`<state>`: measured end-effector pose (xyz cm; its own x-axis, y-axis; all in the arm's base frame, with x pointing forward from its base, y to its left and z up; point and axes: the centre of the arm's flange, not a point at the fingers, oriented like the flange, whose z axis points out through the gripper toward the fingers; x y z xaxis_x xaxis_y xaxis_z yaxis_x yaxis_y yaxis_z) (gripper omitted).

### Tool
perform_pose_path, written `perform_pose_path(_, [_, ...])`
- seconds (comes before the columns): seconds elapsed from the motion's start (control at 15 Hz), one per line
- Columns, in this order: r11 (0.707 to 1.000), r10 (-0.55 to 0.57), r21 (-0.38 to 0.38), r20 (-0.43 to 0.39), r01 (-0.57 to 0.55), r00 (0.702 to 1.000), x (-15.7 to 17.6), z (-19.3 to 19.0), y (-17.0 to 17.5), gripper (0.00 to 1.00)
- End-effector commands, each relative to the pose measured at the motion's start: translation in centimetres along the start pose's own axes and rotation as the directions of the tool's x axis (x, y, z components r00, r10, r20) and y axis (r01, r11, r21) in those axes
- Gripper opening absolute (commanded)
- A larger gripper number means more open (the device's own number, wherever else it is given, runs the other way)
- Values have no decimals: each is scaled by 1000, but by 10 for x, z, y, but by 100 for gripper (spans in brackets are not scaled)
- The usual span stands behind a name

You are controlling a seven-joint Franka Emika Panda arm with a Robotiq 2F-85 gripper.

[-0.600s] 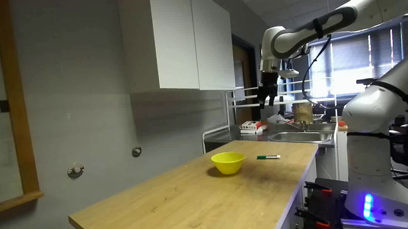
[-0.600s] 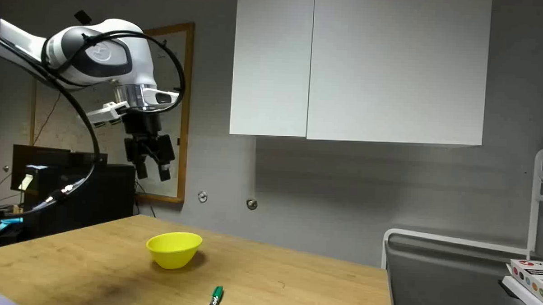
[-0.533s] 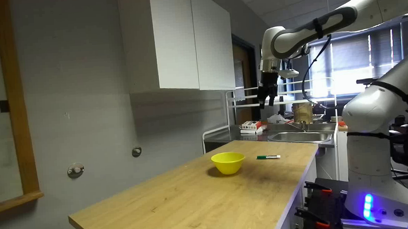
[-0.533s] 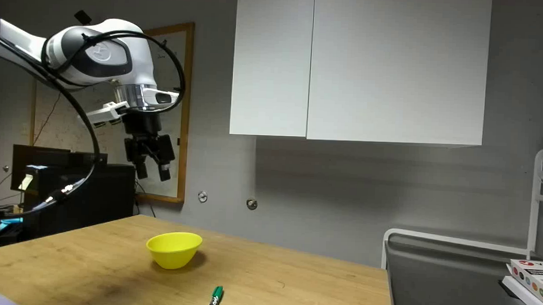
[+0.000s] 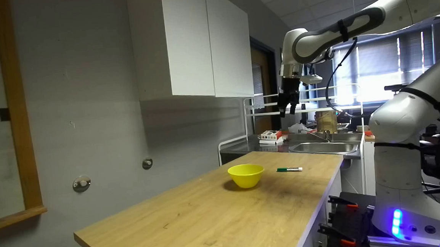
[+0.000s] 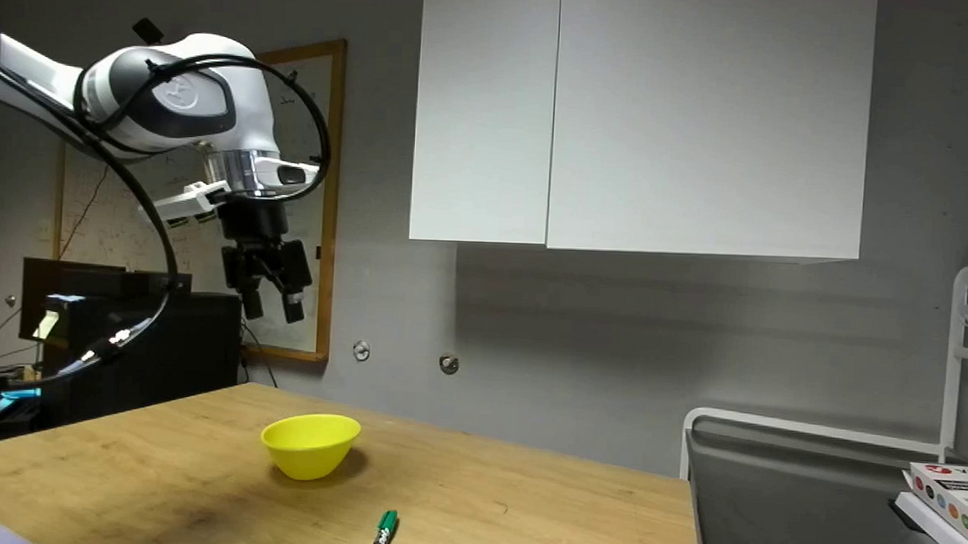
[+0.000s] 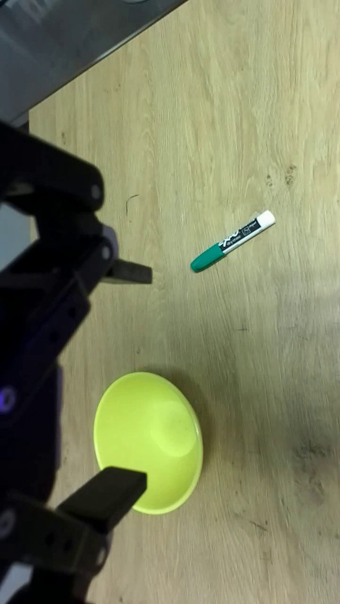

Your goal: Put the marker into the bowl.

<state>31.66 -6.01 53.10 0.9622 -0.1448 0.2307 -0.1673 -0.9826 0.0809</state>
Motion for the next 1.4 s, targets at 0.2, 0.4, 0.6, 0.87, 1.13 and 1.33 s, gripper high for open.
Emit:
perform_pose_path(0.2, [1000, -7, 5, 7, 7, 1000, 2, 1, -1, 100])
perform_pose_path(0.4, [1000, -15, 6, 26, 15, 1000, 10, 9, -3, 100])
perform_pose_path(0.6, [1000, -21, 8, 40, 21, 999, 19, 23, -2, 100])
perform_pose_path(0.87, [998, -53, 37, 56, 51, 997, 42, 51, 3, 100])
perform_pose_path(1.13, [990, -115, 95, 120, 104, 986, 72, 96, 16, 100])
perform_pose_path(1.33, [979, -179, 132, 171, 157, 969, 90, 134, 31, 100])
